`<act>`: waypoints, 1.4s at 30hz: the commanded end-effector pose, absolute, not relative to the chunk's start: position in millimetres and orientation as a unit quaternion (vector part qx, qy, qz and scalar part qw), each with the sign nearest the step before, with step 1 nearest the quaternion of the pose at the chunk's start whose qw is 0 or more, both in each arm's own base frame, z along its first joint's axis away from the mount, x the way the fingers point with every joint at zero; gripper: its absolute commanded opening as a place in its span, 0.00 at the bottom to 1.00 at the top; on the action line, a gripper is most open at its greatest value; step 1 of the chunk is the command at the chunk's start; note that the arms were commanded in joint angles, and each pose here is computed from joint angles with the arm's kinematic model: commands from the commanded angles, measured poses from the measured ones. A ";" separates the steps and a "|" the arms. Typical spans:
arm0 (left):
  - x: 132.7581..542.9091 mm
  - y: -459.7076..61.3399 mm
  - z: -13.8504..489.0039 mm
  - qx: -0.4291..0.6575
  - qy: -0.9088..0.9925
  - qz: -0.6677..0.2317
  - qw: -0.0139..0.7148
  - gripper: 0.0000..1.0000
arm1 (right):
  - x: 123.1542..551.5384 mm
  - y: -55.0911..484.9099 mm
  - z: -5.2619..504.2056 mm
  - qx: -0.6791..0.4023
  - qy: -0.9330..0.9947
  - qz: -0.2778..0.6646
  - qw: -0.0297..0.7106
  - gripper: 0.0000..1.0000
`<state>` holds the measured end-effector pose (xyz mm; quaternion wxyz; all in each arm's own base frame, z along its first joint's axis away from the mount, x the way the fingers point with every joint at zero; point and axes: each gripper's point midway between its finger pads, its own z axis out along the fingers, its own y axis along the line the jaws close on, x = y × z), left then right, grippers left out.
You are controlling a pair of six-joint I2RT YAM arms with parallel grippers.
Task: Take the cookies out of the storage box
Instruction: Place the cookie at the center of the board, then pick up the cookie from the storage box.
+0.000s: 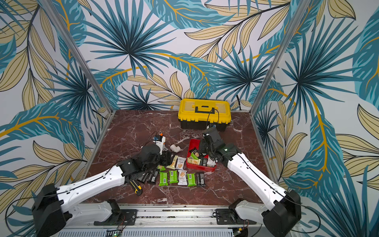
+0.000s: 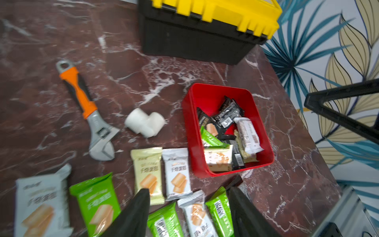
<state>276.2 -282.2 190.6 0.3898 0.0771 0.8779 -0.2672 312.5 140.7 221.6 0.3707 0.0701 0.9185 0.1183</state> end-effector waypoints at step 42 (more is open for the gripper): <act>318.2 -506.7 75.4 0.112 0.932 -0.309 0.153 0.66 | 208.8 27.4 252.2 0.155 0.879 0.040 0.450 0.41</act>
